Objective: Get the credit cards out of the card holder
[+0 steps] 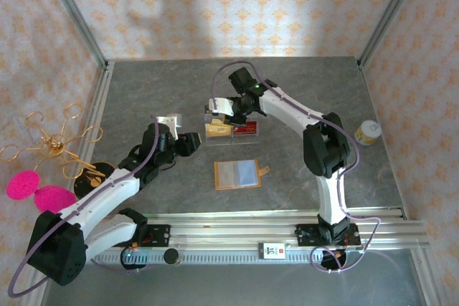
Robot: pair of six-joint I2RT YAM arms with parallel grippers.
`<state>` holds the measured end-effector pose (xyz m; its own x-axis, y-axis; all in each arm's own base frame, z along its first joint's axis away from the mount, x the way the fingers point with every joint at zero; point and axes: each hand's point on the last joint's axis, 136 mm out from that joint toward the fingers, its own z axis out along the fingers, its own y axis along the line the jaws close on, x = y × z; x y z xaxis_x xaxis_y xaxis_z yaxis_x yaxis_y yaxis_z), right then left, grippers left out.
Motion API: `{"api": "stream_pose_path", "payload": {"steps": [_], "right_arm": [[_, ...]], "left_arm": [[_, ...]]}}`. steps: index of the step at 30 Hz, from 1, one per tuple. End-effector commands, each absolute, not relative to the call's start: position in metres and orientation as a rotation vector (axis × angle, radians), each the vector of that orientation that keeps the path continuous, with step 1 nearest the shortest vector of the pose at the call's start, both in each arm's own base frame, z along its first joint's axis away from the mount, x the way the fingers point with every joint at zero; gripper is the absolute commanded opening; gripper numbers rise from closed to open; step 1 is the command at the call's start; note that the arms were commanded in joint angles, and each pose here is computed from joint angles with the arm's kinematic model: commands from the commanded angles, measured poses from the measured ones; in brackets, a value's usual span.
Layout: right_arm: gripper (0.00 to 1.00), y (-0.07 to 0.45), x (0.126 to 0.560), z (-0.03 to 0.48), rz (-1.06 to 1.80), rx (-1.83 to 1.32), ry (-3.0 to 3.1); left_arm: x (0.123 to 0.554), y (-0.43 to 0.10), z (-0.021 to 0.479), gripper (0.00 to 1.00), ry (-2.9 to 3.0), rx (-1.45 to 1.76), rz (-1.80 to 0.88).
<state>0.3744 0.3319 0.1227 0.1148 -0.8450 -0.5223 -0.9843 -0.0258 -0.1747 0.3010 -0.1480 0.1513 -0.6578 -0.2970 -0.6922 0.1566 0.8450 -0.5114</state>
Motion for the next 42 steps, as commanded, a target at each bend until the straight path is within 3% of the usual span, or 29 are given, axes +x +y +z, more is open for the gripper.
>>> {"api": "stream_pose_path", "payload": {"steps": [1, 24, 26, 30, 38, 42], "right_arm": [[0.00, 0.337, 0.377, 0.123, 0.356, -1.916, 1.763], [0.00, 0.346, 0.378, 0.099, 0.312, -1.877, 1.855], [0.05, 0.347, 0.376, 0.099, 0.313, -1.880, 1.857], [0.30, 0.354, 0.378, 0.109, 0.338, -1.856, 1.833], [0.37, 0.376, 0.385, 0.166, 0.476, -1.644, 1.808], [0.39, 0.387, 0.375, 0.199, 0.672, -1.355, 1.849]], "left_arm": [[0.305, -0.147, 0.158, 0.46, 2.149, -0.084, -0.695], [0.304, -0.149, 0.155, 0.46, 2.148, -0.082, -0.726], [0.304, -0.149, 0.155, 0.46, 2.148, -0.080, -0.727], [0.304, -0.150, 0.155, 0.46, 2.143, -0.080, -0.742], [0.301, -0.151, 0.161, 0.47, 2.105, -0.094, -0.779], [0.297, -0.151, 0.174, 0.49, 2.022, -0.125, -0.844]]}}
